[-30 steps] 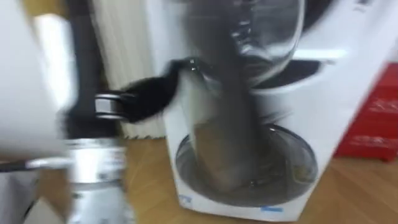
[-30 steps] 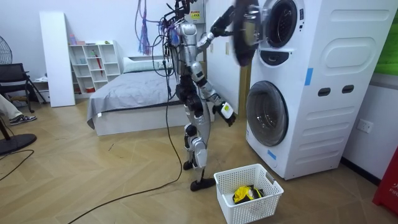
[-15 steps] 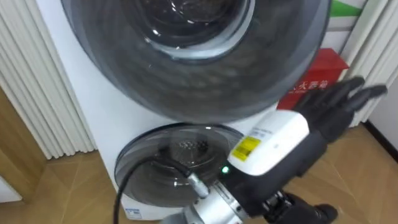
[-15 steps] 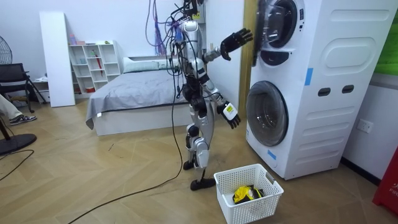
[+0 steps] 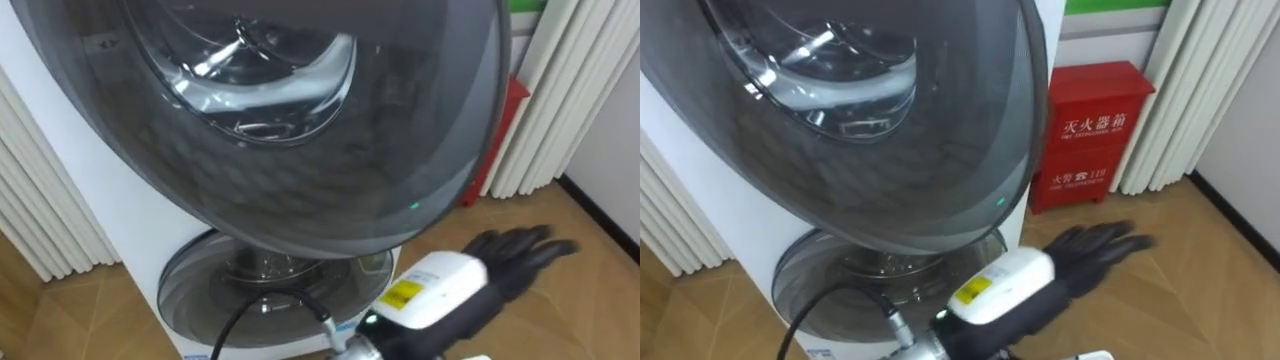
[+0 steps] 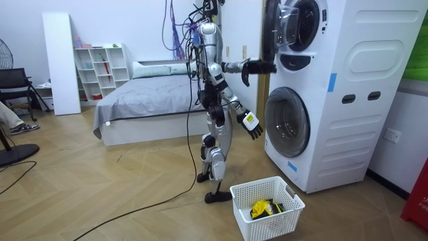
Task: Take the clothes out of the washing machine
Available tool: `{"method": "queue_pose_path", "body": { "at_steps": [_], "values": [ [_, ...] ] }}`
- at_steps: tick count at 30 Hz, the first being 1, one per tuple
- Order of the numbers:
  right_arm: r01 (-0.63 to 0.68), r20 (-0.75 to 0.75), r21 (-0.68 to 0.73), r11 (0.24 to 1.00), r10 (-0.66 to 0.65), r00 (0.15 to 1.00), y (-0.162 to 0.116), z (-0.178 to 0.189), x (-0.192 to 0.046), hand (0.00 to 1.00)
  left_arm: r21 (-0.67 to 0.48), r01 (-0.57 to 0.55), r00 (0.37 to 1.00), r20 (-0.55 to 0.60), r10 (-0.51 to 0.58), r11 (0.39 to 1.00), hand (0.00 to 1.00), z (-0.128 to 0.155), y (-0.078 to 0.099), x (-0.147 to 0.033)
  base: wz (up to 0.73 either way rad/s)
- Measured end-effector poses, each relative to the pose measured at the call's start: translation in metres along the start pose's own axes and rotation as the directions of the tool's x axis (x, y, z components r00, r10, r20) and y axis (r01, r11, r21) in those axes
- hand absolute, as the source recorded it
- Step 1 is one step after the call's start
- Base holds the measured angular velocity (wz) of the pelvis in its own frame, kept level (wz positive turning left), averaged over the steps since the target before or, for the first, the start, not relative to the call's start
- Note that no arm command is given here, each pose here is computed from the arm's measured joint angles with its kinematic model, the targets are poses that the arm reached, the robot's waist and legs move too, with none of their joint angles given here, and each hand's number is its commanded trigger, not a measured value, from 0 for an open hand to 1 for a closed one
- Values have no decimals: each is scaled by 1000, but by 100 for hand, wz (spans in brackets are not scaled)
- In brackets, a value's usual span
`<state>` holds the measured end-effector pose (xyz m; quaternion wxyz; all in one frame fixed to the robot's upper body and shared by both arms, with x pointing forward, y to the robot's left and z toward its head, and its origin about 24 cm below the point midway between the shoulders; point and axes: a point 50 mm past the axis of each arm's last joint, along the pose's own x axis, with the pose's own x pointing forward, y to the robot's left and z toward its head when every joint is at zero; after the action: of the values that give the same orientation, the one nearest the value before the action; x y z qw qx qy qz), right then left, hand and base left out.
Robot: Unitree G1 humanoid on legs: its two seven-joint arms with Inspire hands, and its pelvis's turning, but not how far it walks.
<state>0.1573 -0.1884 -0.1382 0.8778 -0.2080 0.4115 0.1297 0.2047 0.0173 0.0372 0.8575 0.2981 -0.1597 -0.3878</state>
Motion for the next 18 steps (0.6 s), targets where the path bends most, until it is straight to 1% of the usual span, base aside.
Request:
{"method": "queue_pose_path", "body": {
  "at_steps": [1,2,3,4,5,6,7,8,9,10,11,13,14,15,16,18],
  "values": [
    [7,-9,14,1000,-7,1000,-1,-3,-1,0,-21,-2,994,-105,0,1000,0,-22,-6,-10,0],
    [13,-17,27,1000,-12,1000,-1,-6,-2,0,-30,-2,986,-164,-3,1000,0,-34,-9,-17,-5],
    [27,-39,55,998,-25,999,-2,-15,-6,0,-61,-8,955,-297,-11,998,0,-61,-17,-36,-10],
    [36,-75,89,995,-29,997,-1,-25,-10,0,-93,-39,895,-446,-7,995,0,-89,-28,-59,-9],
    [37,-95,103,994,-27,995,1,-31,-12,0,-107,-54,851,-526,-11,993,0,-103,-33,-74,-8],
    [42,-134,129,991,-25,991,4,-42,-17,0,-124,-88,751,-660,-16,988,0,-127,-41,-105,0],
    [50,-172,152,987,-24,985,7,-54,-22,0,-132,-148,621,-783,-12,980,0,-146,-47,-140,0],
    [59,-188,169,984,-26,982,8,-59,-25,0,-126,-183,548,-837,-6,975,0,-154,-51,-159,0],
    [79,-210,204,976,-36,977,8,-67,-29,0,-102,-245,399,-917,5,964,0,-166,-55,-194,-14],
    [95,-219,226,969,-44,975,7,-69,-30,0,-65,-317,254,-967,18,946,0,-171,-59,-229,-20],
    [101,-222,232,967,-48,974,7,-71,-31,0,-43,-345,194,-981,27,938,0,-171,-60,-244,-23],
    [125,-252,249,960,-61,966,7,-78,-35,0,17,-353,-21,-1000,10,936,0,-164,-73,-296,-8],
    [132,-256,258,957,-64,964,6,-80,-36,0,23,-353,-67,-998,-1,935,0,-161,-79,-306,0],
    [144,-263,269,952,-71,962,5,-82,-37,0,18,-355,-136,-990,-32,935,0,-153,-91,-320,0],
    [149,-272,280,948,-71,960,6,-84,-38,0,9,-366,-180,-982,-62,930,0,-146,-100,-328,0],
    [154,-284,308,939,-64,957,8,-86,-39,0,-18,-379,-208,-973,-104,925,0,-141,-111,-329,9]
  ]
}}
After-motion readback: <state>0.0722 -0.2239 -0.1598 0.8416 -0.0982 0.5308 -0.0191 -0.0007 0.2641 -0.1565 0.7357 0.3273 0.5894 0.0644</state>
